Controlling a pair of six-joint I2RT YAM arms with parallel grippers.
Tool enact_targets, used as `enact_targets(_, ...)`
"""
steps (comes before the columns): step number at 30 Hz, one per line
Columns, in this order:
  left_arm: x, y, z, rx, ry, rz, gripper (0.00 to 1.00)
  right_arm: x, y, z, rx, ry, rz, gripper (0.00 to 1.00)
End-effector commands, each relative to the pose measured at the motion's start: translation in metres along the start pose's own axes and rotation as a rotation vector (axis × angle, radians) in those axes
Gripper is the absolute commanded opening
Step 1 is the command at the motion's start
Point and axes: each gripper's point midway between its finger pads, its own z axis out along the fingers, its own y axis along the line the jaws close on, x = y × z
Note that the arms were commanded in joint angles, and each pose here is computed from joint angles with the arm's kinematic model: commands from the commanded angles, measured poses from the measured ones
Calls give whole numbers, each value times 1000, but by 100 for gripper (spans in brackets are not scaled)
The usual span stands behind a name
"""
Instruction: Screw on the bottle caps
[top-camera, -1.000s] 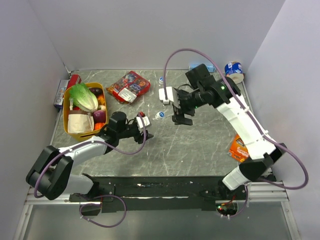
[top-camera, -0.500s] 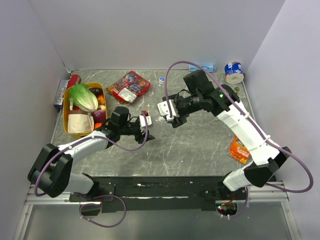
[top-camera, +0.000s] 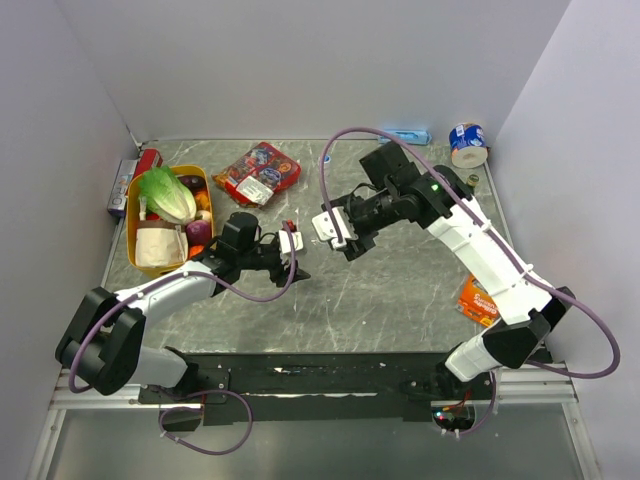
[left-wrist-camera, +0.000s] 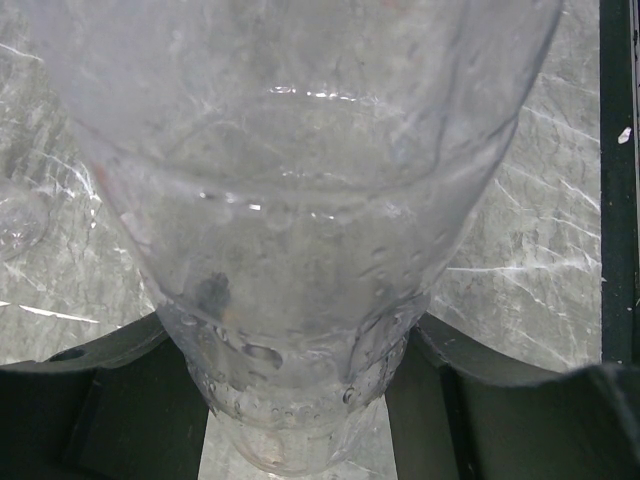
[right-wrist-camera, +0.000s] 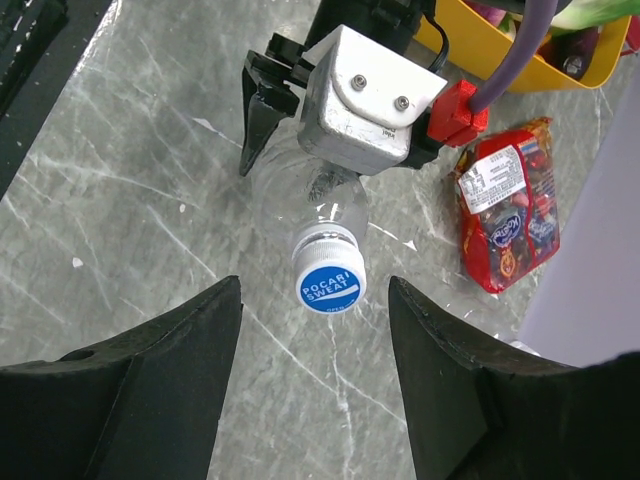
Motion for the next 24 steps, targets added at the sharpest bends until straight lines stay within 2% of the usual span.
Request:
enact_targets(1, -28, 5, -1, 17, -68, 82, 1, -5, -10, 2, 27, -2, -19, 66)
enact_targets(12, -33, 6, -3, 10, -81, 96, 1, 2, -12, 8, -1, 18, -8, 55)
enact_targets(24, -36, 16, -6, -47, -87, 161, 1, 2, -10, 11, -78, 25, 66, 33)
